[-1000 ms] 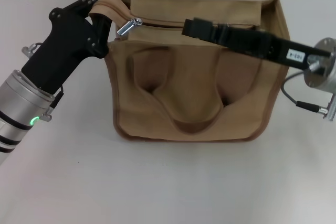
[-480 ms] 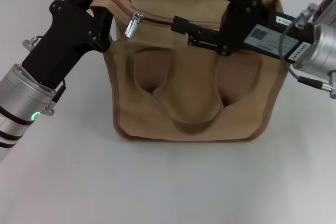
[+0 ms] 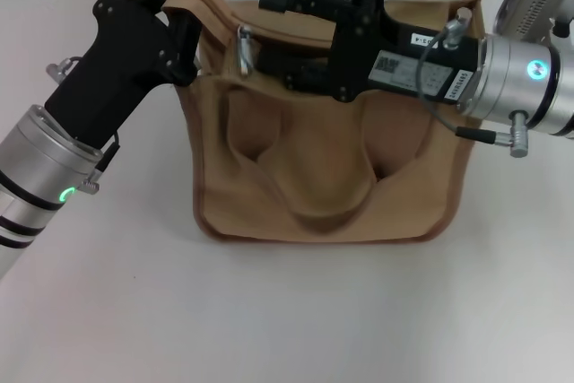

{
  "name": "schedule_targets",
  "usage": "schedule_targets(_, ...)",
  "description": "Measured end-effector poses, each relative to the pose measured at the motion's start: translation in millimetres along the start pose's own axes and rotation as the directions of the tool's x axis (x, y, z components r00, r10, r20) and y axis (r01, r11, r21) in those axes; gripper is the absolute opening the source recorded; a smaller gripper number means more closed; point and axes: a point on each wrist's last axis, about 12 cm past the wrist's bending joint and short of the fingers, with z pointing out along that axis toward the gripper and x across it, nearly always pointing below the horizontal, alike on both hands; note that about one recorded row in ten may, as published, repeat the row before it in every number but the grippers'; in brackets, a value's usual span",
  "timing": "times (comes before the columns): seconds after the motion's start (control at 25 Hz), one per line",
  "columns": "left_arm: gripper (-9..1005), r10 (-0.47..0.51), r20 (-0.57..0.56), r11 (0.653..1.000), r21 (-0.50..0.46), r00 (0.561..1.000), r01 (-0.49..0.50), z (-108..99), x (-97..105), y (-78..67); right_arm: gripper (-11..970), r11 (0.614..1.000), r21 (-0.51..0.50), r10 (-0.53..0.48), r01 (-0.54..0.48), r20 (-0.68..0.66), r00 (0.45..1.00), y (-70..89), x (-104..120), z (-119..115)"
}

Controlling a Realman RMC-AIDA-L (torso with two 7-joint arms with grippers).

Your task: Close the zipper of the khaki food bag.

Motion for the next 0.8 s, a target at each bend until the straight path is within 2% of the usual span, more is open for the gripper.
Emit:
schedule_targets(0.28, 44, 0.003, 0.014, 1.000, 0.012, 1.000, -0.003, 5.3, -1.5, 0.5, 760, 0.998, 0.012, -0.066, 0.066, -0.010, 0.998, 1.6, -2.1, 4.6)
schedule_targets(0.48, 46, 0.000, 0.022, 1.000, 0.020, 1.000, -0.001, 6.9, -2.1, -0.4, 759, 0.987, 0.023, -0.159, 0.160, -0.031, 0.987, 3.2, -3.0, 7.4)
schedule_targets(0.68, 49, 0.000, 0.024, 1.000, 0.022, 1.000, -0.001, 6.9, -2.3, -0.6, 759, 0.968, 0.013, -0.252, 0.252, -0.044, 0.967, 6.3, -3.8, 8.4)
schedule_targets(0.8, 50, 0.000, 0.025, 1.000, 0.022, 1.000, 0.000, 6.9, -2.3, -0.8, 758, 0.933, 0.020, -0.355, 0.359, -0.097, 0.930, 10.2, -4.6, 12.3)
